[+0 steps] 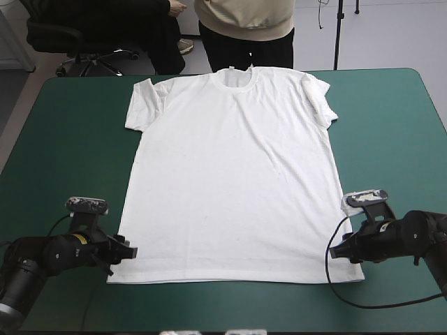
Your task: Fold the cloth
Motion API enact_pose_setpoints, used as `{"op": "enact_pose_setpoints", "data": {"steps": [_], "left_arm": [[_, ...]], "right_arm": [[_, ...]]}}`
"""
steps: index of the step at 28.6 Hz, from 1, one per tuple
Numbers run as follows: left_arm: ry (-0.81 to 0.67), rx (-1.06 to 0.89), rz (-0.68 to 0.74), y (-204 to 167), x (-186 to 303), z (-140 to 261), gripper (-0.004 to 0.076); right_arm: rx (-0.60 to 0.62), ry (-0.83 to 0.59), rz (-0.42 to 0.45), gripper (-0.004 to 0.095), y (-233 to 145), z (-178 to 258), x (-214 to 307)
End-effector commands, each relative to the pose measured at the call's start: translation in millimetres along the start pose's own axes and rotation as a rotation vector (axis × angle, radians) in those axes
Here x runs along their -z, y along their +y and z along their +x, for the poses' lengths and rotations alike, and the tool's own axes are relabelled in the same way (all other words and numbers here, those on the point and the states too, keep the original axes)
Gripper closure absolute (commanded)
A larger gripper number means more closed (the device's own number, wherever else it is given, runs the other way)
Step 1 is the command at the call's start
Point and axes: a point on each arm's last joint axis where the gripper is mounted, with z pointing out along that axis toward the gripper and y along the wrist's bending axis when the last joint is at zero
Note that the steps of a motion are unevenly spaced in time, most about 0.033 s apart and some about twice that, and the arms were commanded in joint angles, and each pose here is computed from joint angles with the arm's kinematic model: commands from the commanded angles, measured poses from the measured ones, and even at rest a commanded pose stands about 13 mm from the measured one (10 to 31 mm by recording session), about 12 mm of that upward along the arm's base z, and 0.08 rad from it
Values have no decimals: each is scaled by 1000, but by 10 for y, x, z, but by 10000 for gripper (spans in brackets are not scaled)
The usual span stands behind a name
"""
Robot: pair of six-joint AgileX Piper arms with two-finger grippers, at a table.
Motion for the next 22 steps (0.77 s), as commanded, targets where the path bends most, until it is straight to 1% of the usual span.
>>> {"op": "enact_pose_setpoints", "data": {"steps": [1,4,8,10,11,14,15,19,22], "left_arm": [[-236,87,-42,42,137,-406,276],[-259,122,-91,110,111,-749,276],[-226,130,-111,173,-61,-1318,276],[-167,135,-113,202,-195,-1618,276],[-114,137,-115,223,-322,-1754,276],[-26,133,-118,263,-539,-2079,276],[33,119,-120,295,-741,-2257,276],[123,114,-114,339,-1088,-2484,276],[126,116,-101,353,-1252,-2638,276]], "right_arm": [[43,-185,54,424,-11,-304,300],[50,-304,78,424,-9,-522,517],[64,-339,77,424,-16,-754,652],[78,-330,76,424,-29,-846,660],[78,-331,72,424,-31,-886,671],[84,-318,59,424,-41,-962,632],[81,-313,49,426,-45,-984,595],[83,-299,33,426,-47,-1004,546],[86,-299,33,426,-46,-1004,546]]}}
